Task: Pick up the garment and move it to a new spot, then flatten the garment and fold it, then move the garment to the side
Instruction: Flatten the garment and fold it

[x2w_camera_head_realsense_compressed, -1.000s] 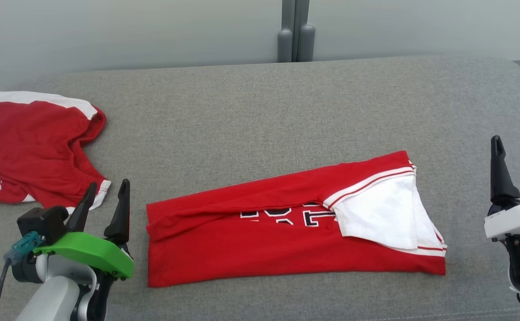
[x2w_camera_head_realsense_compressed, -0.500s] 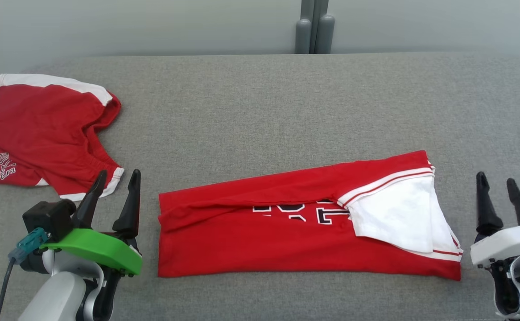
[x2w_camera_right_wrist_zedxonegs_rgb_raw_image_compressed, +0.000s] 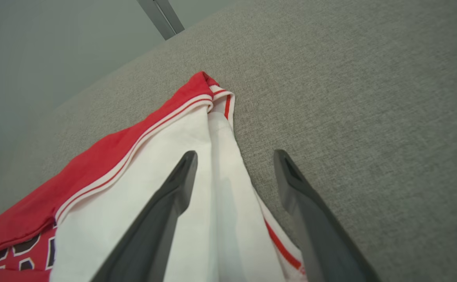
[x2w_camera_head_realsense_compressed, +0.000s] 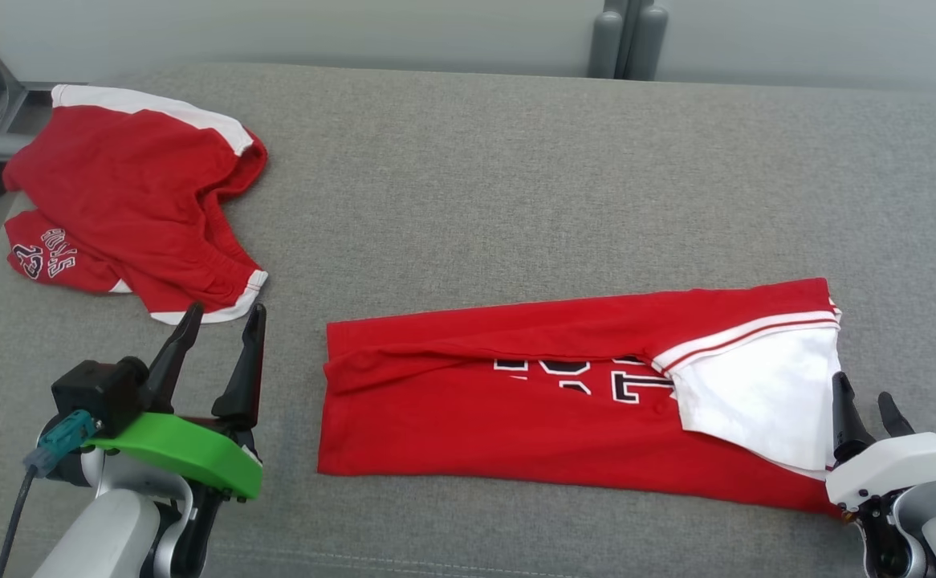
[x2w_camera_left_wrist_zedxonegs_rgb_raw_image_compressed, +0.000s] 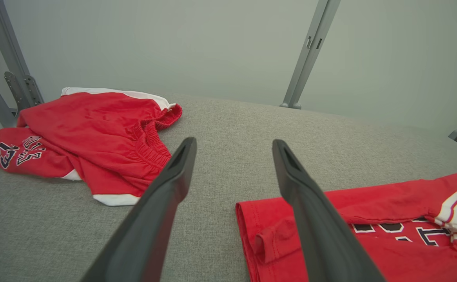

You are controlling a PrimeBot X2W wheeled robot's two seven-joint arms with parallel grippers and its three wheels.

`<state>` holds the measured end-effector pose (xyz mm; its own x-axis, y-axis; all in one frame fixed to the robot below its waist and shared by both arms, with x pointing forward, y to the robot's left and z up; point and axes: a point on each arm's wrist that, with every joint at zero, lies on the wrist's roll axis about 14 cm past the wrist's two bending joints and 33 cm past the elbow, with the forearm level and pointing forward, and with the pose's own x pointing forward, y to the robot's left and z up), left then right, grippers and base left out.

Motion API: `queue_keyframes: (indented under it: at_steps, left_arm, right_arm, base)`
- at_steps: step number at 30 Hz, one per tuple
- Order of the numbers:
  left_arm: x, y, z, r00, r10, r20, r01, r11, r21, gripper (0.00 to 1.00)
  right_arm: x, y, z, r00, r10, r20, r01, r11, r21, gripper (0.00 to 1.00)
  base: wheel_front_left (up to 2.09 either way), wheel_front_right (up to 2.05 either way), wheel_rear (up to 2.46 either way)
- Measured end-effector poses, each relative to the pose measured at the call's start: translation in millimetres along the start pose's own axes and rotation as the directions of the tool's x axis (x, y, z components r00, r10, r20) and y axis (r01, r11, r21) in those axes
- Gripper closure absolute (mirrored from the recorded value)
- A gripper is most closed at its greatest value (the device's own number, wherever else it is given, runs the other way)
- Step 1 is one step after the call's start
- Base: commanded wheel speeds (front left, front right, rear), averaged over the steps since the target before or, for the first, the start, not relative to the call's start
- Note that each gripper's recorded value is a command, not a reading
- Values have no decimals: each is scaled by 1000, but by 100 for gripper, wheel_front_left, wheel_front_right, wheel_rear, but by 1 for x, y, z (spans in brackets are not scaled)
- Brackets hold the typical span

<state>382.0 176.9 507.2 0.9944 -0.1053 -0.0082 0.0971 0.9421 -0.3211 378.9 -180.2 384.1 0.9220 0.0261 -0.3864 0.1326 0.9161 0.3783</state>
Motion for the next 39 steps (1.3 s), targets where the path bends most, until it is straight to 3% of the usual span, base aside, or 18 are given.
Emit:
queue_keyframes:
  at_steps: [17,18,20,21,22,23,29,39]
  left_arm:
    - [-18,27,5,996,90,11,-90,996,12,0]
    - [-19,28,5,996,92,11,-92,996,11,0]
    - [-20,27,6,996,92,14,-92,996,11,0]
    - [-20,27,7,996,91,15,-91,996,11,0]
    - [-20,27,7,996,90,18,-90,996,10,0]
    - [-20,26,8,996,89,20,-89,996,10,0]
    - [-22,25,6,996,86,15,-87,996,7,0]
    - [-19,13,4,999,51,13,-51,999,1,0]
  right_arm:
    - [34,21,-30,984,26,-177,-20,999,33,0]
    - [33,22,-32,981,31,-190,-24,999,41,12]
    - [32,24,-35,977,39,-209,-28,998,57,55]
    - [31,24,-36,976,44,-215,-32,998,60,62]
    - [31,25,-36,974,49,-220,-36,997,62,95]
    - [30,25,-37,973,50,-224,-36,997,64,100]
    - [26,31,-37,973,80,-218,-63,994,87,100]
    - [26,21,4,996,78,-46,-73,993,91,100]
  base:
    - [0,0,0]
    - [0,0,0]
    - [0,0,0]
    - [0,0,0]
    - [0,0,0]
    - [0,0,0]
    - [0,0,0]
    - [0,0,0]
